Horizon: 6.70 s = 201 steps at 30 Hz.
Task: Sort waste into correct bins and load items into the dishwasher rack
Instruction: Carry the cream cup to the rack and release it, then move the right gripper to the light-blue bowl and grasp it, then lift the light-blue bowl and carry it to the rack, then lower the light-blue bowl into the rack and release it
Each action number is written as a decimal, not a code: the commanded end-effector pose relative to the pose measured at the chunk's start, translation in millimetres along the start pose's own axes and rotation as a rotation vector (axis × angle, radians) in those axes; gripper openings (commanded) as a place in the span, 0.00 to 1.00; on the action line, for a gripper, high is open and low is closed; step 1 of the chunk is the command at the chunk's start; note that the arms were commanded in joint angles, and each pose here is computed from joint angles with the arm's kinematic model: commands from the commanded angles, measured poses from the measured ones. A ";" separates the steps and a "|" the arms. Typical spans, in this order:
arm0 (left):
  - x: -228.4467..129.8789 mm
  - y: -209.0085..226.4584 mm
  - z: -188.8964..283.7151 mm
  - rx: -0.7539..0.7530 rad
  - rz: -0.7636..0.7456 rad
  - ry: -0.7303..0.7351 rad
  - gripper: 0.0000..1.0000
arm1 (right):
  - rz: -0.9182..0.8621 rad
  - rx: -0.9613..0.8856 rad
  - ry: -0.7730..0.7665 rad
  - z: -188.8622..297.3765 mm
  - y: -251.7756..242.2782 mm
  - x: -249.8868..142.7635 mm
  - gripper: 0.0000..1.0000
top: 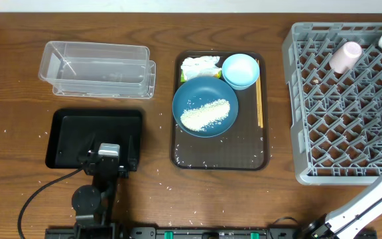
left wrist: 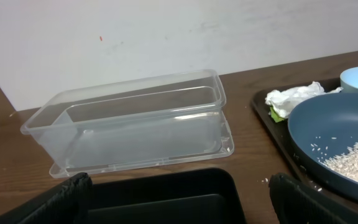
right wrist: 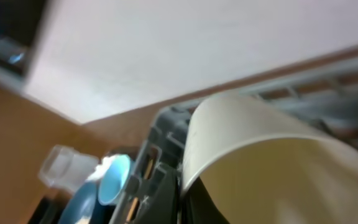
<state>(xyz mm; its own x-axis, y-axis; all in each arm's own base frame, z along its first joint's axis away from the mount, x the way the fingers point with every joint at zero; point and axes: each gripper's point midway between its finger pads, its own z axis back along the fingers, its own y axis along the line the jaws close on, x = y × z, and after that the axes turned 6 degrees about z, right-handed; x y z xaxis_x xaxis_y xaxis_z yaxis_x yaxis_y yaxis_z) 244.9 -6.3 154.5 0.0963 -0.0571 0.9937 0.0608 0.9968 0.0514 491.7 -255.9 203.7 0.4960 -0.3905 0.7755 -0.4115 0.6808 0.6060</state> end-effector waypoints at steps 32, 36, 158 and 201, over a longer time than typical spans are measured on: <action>-15.9 -3.0 -1.0 -0.016 0.004 0.048 0.93 | -0.476 -0.206 0.057 -14.4 -59.8 -64.8 0.03; -16.0 -3.0 -1.0 -0.016 0.004 0.048 0.93 | -0.485 -0.245 0.040 4.3 -56.4 -55.4 0.09; -15.9 -3.0 -1.0 -0.016 0.004 0.048 0.93 | -0.319 -0.178 0.301 -10.4 134.5 -57.2 0.01; -15.9 -3.0 -1.0 -0.016 0.004 0.048 0.93 | -0.598 -0.104 -0.001 54.4 61.7 -100.7 0.13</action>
<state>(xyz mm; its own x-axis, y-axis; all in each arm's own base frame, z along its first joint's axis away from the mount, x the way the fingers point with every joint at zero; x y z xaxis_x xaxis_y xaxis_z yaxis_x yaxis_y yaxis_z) 244.9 -6.3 154.3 0.0970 -0.0571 0.9936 0.0608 0.9968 0.0513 377.1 -205.3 176.3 0.6205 -0.7120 0.3287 -0.0045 0.4160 0.9094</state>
